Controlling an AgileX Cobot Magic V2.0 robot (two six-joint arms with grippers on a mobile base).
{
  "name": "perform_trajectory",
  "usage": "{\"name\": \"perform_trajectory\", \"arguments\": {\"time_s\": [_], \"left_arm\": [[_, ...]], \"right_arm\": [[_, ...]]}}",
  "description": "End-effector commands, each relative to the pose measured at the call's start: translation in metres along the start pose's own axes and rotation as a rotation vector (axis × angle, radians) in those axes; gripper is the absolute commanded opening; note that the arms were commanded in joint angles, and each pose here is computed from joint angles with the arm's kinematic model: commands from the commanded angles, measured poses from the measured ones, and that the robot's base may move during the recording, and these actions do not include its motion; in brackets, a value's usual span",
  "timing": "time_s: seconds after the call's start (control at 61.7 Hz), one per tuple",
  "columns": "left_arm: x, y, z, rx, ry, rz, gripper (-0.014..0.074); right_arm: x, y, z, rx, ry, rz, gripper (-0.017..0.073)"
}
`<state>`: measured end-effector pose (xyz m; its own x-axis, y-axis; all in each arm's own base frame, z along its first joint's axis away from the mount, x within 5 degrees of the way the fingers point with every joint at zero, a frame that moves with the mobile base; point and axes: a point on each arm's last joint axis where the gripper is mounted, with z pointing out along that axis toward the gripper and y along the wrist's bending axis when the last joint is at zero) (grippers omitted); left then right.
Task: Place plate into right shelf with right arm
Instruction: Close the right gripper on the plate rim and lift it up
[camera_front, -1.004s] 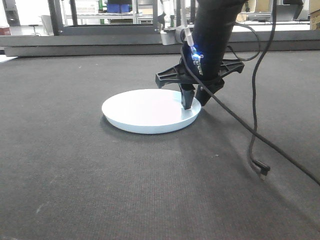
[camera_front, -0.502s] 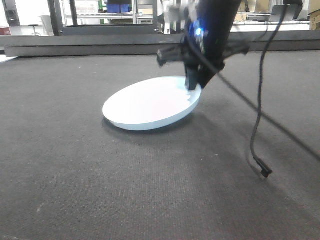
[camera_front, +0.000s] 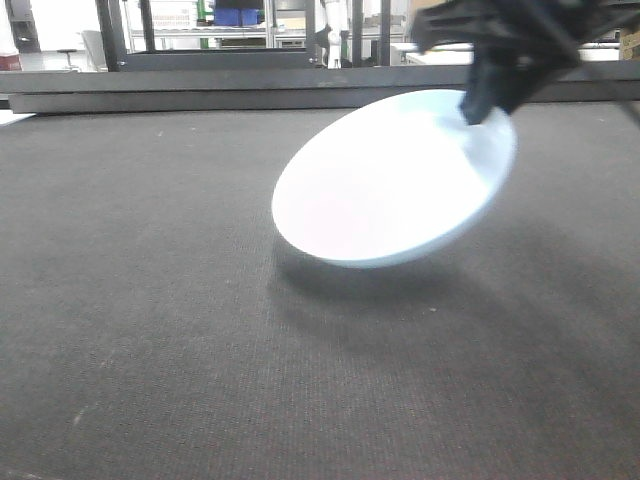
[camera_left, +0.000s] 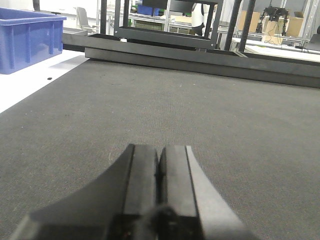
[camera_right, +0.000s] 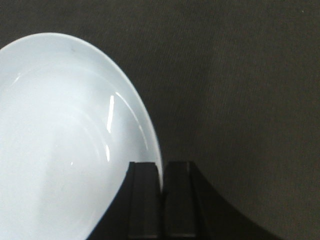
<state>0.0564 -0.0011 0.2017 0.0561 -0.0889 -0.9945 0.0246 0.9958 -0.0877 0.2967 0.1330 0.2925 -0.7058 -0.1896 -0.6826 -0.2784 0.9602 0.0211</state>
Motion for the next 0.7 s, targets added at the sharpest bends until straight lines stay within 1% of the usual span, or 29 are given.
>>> {"name": "perform_trajectory", "arguments": {"time_s": [0.0,0.146,0.259,0.356,0.47,0.68], "left_arm": [[-0.006,-0.001,-0.001,0.013,-0.096,-0.006,-0.0047],[-0.006,-0.001,-0.001,0.013,-0.096,-0.006,-0.0047],[-0.006,-0.001,-0.001,0.013,-0.096,-0.006,-0.0047],[-0.006,-0.001,-0.001,0.013,-0.096,-0.006,-0.0047],[-0.006,-0.001,-0.001,0.013,-0.096,-0.006,-0.0047],[-0.006,-0.001,-0.001,0.013,-0.096,-0.006,-0.0047]], "right_arm": [[0.001,0.002,-0.04,-0.048,-0.188,-0.029,0.0064],[0.033,0.003,-0.072,-0.09,-0.248,-0.049,0.0064],[0.049,0.002,-0.097,-0.113,-0.3,-0.056,0.0064],[0.055,0.0,-0.12,-0.13,-0.362,-0.055,0.0064],[0.059,-0.004,-0.154,-0.156,-0.472,-0.049,0.0064],[0.07,-0.013,-0.199,-0.186,-0.627,-0.032,0.0064]]}}
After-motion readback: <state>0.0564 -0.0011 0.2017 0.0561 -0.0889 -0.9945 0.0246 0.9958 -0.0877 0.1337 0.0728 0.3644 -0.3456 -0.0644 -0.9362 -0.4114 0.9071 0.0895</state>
